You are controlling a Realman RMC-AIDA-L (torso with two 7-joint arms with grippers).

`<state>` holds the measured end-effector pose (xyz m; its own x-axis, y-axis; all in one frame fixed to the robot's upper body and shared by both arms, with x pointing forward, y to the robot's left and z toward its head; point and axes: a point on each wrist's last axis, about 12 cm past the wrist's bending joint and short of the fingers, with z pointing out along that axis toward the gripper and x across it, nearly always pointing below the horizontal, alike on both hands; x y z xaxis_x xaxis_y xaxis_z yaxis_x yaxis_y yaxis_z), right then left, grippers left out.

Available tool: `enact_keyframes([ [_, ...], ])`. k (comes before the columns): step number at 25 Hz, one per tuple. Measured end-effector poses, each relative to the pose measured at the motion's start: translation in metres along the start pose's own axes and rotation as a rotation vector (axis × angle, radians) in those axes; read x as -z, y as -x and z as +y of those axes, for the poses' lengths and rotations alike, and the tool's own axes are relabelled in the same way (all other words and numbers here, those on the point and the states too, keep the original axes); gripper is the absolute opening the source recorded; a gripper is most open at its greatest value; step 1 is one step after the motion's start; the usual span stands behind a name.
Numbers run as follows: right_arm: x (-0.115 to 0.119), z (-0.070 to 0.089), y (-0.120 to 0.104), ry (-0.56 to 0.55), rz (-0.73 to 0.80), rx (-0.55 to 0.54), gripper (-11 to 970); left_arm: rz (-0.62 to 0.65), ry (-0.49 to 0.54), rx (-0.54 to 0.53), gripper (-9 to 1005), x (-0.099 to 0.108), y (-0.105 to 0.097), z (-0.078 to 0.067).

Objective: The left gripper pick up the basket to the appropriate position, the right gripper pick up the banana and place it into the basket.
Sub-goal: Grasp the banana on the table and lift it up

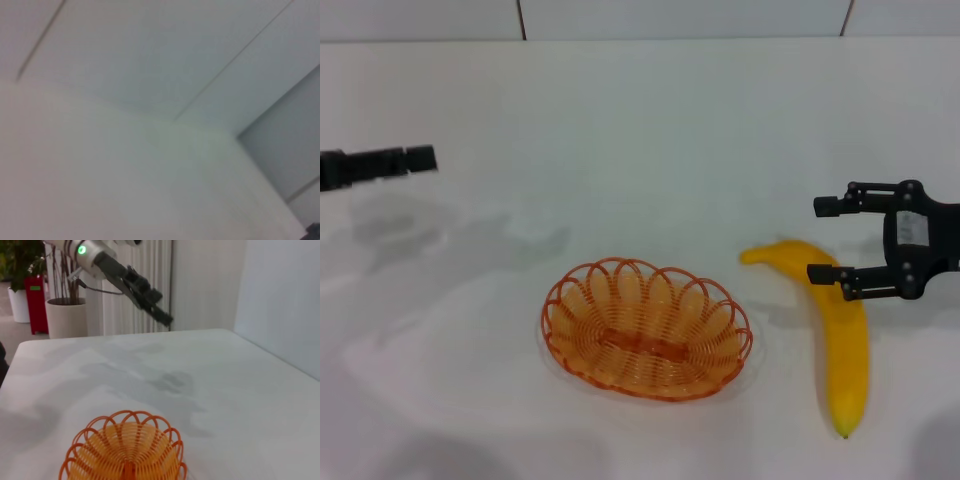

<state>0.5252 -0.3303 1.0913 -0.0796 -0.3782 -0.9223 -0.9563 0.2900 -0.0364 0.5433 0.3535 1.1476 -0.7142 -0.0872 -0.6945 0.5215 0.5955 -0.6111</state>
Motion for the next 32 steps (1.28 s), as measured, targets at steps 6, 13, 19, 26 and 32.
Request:
enact_keyframes([
  [6, 0.001, 0.000, -0.001, -0.009, -0.004, -0.013, 787, -0.125, -0.054, -0.356, 891, 0.007, -0.022, -0.002],
  [13, 0.014, 0.005, 0.000, -0.028, -0.064, -0.046, 787, 0.050, -0.161, -0.547, 891, -0.003, -0.075, 0.001],
  [19, 0.030, 0.016, 0.000, -0.008, -0.116, -0.063, 787, 0.127, -0.197, -0.567, 890, -0.008, -0.096, 0.003],
  [26, 0.045, 0.028, 0.009, 0.052, -0.135, -0.060, 786, 0.090, -0.175, -0.564, 889, -0.008, -0.096, 0.005],
  [32, 0.047, 0.005, 0.043, -0.006, 0.040, -0.097, 786, 0.064, -0.182, -0.572, 889, -0.013, -0.088, 0.004],
])
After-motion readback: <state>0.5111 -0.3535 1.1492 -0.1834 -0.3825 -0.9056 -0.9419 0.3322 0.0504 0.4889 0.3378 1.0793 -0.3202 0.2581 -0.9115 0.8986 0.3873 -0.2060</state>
